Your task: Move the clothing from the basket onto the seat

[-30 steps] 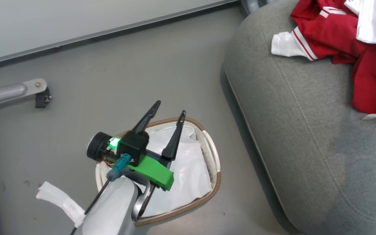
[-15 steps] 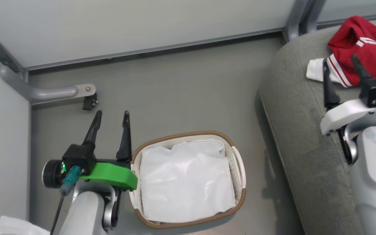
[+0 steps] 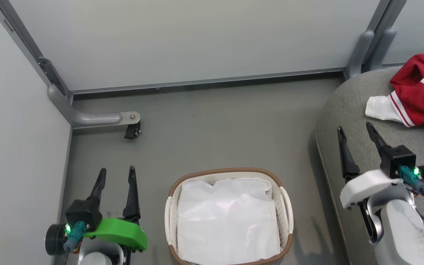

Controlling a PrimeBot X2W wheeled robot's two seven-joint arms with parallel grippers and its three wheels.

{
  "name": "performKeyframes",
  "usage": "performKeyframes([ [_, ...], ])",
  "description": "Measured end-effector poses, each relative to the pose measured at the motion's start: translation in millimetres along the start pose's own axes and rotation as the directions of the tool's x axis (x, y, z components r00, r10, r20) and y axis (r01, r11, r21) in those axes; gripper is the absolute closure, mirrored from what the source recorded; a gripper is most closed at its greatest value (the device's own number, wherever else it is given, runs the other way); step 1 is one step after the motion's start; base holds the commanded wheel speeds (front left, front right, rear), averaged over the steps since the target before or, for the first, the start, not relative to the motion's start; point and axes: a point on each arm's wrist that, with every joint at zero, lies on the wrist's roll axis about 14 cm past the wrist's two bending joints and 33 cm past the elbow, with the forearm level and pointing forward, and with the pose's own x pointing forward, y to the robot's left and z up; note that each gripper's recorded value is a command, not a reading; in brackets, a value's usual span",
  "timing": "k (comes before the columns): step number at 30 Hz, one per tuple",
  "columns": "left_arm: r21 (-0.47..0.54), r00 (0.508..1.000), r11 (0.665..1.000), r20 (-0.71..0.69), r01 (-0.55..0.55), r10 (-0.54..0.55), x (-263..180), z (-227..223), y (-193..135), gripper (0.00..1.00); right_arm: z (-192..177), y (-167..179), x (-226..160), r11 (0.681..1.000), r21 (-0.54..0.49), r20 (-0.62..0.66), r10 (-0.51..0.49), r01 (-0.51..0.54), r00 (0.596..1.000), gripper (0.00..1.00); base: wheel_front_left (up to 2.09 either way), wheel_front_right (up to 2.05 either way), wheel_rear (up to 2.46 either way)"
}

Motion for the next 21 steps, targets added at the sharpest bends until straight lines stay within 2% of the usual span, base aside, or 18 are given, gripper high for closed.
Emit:
performKeyframes([
  [9, -0.032, 1.000, 0.999, -0.021, 0.001, -0.002, -29.7, -7.6, -3.6, 0.00, -12.7, 6.6, -45.3, 0.995, 0.102, -0.031, -0.004, 0.007, 1.000, 0.00, 0.00, 0.00, 0.00],
  [21, -0.043, 1.000, 0.999, 0.001, 0.008, -0.008, -34.6, -1.3, -6.9, 0.00, -9.6, 7.4, -57.6, 0.993, 0.114, -0.020, -0.005, 0.007, 1.000, 0.00, 0.00, 0.00, 0.00],
])
